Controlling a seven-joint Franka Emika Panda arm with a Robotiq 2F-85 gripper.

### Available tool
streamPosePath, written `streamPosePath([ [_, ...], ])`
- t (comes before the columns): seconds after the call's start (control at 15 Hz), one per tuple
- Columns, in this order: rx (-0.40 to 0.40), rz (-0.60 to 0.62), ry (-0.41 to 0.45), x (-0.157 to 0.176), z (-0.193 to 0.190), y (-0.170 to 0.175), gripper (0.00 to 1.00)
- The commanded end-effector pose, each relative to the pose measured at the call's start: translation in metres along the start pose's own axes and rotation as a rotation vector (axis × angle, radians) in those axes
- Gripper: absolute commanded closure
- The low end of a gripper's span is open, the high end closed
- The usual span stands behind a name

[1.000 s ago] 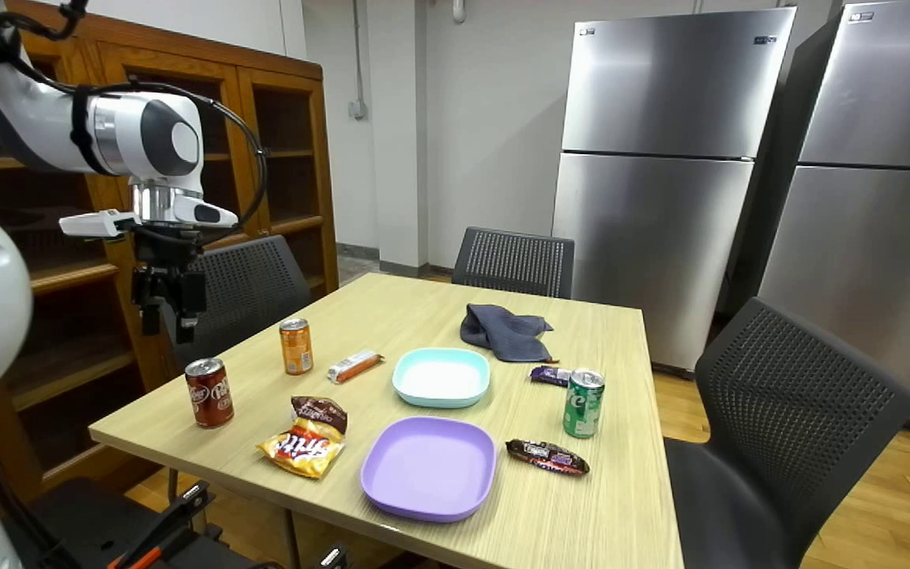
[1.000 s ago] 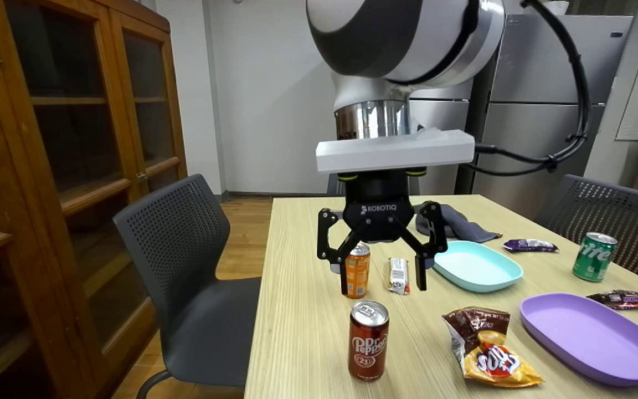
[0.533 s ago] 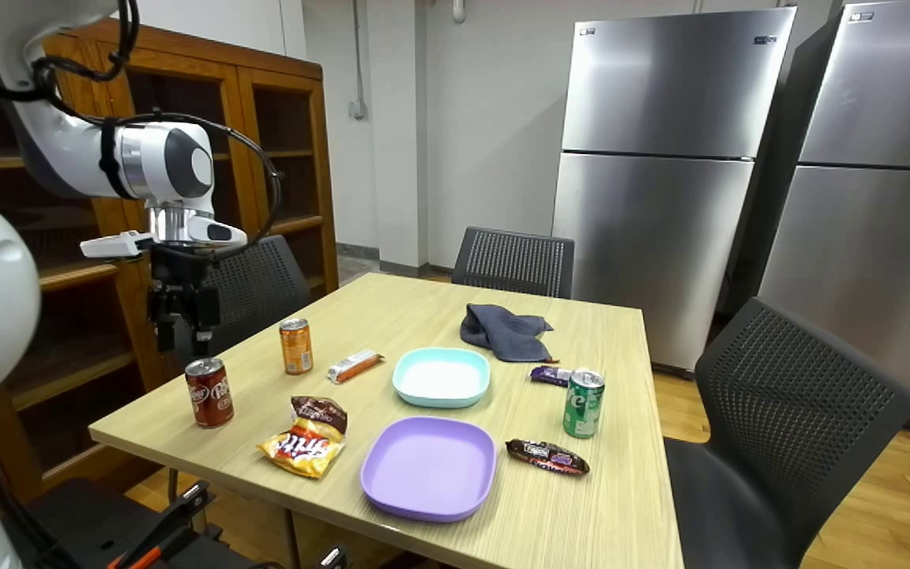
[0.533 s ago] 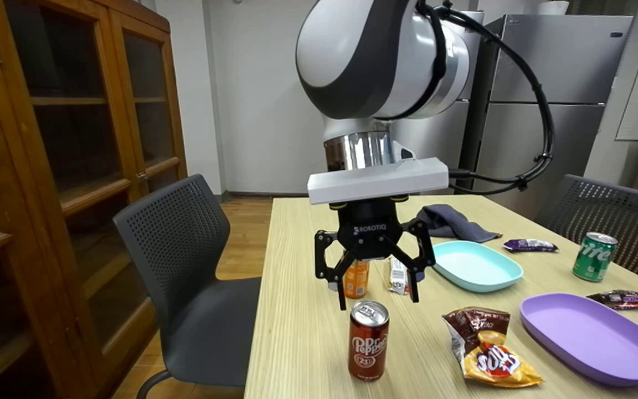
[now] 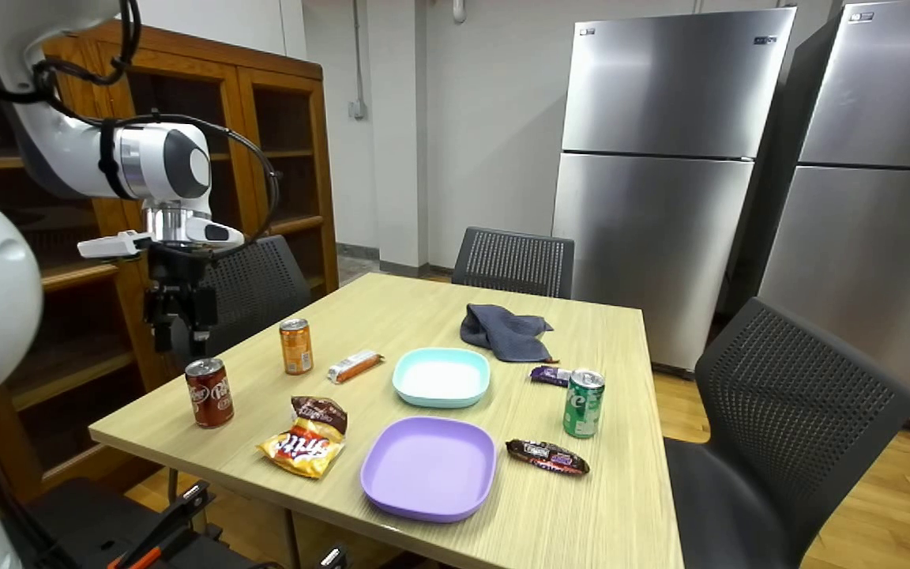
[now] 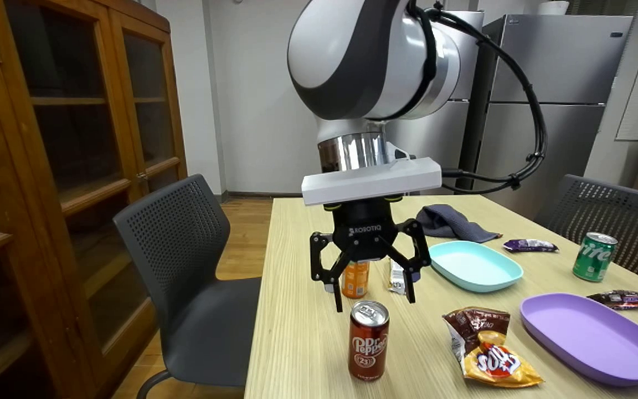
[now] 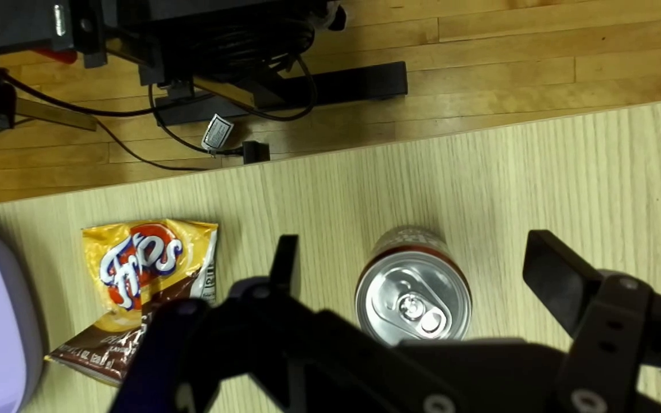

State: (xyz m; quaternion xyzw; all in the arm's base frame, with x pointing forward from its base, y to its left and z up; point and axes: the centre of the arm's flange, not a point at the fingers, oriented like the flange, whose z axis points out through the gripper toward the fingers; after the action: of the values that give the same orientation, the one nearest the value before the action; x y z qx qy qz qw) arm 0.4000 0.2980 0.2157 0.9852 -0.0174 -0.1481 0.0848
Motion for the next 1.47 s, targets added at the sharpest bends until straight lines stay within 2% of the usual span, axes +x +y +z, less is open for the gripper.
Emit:
streamPosePath([
  [0.0,0.000,0.000,0.000,0.000,0.000,0.000,0.00],
  [0.27,0.000,0.001,-0.001,0.000,0.000,0.000,0.00],
  [0.73,0.052,-0.071,0.082,0.006,0.014,-0.010,0.00],
  [1.4,0.043,-0.102,0.178,0.002,0.026,0.004,0.00],
])
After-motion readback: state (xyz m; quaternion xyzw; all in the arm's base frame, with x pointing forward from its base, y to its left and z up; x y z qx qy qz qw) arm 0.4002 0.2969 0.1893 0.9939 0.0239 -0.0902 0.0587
